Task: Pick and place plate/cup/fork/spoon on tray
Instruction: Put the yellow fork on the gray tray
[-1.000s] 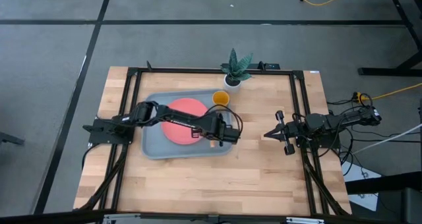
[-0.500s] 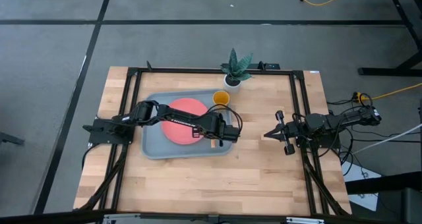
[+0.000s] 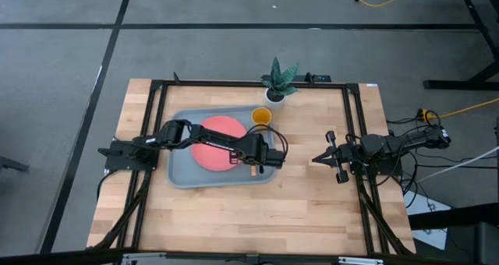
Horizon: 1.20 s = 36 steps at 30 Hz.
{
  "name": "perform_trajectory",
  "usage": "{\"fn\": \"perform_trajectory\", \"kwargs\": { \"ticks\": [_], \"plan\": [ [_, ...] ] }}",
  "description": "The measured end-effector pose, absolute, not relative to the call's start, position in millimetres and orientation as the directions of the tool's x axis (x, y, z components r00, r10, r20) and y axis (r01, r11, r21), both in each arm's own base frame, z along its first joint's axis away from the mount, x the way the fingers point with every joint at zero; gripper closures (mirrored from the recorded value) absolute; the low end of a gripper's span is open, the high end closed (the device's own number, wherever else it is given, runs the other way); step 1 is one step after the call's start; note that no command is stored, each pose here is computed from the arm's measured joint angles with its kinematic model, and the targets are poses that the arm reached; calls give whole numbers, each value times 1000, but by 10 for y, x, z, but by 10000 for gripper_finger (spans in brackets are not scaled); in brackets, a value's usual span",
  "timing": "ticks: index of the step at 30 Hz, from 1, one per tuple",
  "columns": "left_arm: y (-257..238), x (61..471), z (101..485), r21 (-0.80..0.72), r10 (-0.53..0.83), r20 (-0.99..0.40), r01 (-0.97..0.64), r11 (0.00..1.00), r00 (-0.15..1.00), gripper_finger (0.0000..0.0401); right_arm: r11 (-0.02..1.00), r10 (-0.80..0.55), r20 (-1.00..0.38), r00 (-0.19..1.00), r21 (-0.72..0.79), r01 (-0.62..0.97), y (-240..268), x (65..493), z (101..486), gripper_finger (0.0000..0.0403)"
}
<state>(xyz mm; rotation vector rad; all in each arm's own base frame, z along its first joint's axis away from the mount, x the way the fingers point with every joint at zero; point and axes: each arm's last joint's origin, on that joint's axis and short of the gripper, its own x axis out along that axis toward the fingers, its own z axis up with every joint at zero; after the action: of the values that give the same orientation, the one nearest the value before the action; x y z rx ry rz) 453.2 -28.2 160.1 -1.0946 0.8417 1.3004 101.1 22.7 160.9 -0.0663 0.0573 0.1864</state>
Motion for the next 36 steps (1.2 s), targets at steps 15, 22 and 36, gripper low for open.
{"fn": "perform_trajectory", "kwargs": {
  "ticks": [15,22,36],
  "plan": [
    [-282,4532,1602,-151,313,-942,-985,-80,119,327,980,184,-63,981,-59,-188,228,1011,1609,392],
    [-285,4532,1602,-152,312,-942,-985,-83,120,327,980,184,-63,981,-59,-188,228,1011,1609,392],
    [-285,4533,1603,-153,312,-942,-985,-84,120,326,980,183,-63,981,-61,-187,228,1011,1609,392]
  ]
}}
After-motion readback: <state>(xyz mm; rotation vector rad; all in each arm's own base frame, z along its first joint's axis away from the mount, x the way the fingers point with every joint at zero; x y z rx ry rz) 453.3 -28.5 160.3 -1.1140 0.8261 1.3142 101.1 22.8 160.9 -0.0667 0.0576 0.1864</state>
